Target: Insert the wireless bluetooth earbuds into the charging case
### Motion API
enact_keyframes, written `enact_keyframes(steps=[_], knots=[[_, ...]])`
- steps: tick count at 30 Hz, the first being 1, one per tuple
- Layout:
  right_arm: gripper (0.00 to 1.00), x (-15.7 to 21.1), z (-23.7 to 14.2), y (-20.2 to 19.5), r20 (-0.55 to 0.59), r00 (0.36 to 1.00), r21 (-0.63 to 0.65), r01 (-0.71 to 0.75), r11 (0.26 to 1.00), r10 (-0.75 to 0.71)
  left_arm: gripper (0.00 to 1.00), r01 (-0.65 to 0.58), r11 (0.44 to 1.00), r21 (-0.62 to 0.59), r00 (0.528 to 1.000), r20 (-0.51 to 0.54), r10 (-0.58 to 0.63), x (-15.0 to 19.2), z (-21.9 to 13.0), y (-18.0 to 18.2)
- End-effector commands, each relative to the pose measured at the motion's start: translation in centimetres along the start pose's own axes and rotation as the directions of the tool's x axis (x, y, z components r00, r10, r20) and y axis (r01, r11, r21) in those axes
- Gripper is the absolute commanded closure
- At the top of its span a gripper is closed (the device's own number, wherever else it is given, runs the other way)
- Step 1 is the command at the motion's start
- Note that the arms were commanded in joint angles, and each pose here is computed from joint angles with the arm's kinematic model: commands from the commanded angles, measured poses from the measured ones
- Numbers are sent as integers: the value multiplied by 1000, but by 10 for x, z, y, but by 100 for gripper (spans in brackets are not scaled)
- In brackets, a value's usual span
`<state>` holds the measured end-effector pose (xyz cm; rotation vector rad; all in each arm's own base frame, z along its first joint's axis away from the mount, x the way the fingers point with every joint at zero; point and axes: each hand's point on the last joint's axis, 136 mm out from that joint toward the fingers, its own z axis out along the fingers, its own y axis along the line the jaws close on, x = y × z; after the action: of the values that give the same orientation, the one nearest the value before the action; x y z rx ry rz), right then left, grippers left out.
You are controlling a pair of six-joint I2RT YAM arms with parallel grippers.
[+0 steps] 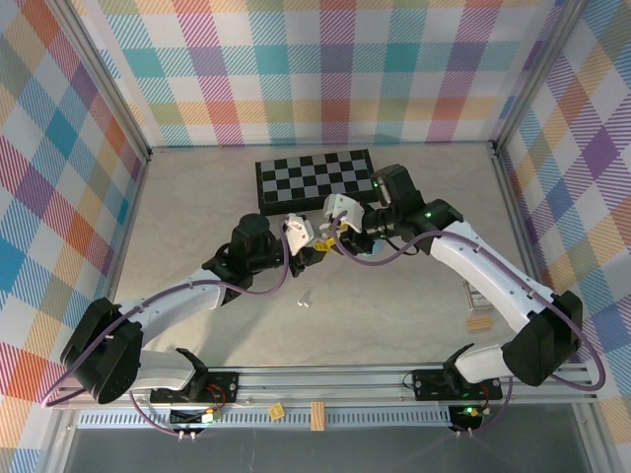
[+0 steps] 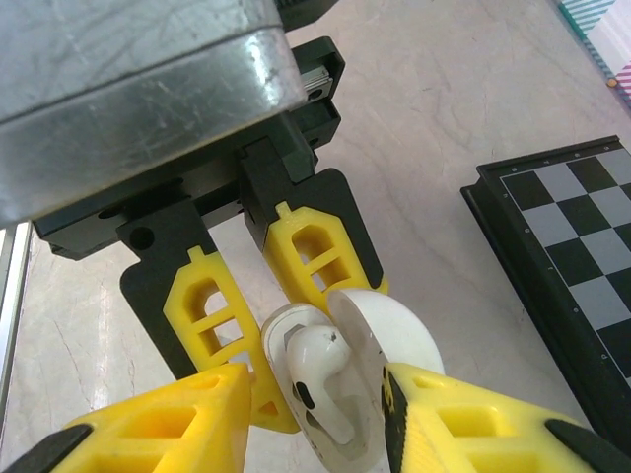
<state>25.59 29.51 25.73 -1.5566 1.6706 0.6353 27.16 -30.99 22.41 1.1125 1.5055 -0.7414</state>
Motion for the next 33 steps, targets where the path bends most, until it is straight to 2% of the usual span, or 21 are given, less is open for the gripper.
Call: enact_keyframes(steps=[1, 13, 23, 27, 30, 33], knots=[[61, -5, 3, 6, -2, 1000, -33, 28, 999, -28, 91, -31, 999, 16, 999, 42, 30, -9, -4, -2], [62, -8, -5, 6, 23, 999, 21, 30, 999, -31, 91, 23, 1000, 17, 997, 70, -24, -15, -6, 3], [63, 5, 13, 9, -78, 996, -13, 34, 999, -35, 91, 6, 1000, 16, 997, 81, -7, -18, -10, 1], [67, 9, 12, 18, -101, 994, -50, 26, 998, -31, 91, 1, 1000, 1, 996, 90, -2, -21, -12, 2], [77, 10, 11, 18, -113, 993, -45, 18, 999, -23, 91, 0, 1000, 4, 996, 92, 0, -22, -11, 2], [80, 9, 10, 17, -104, 994, -34, 16, 999, -19, 91, 2, 1000, 10, 996, 92, -3, -21, -11, 2]])
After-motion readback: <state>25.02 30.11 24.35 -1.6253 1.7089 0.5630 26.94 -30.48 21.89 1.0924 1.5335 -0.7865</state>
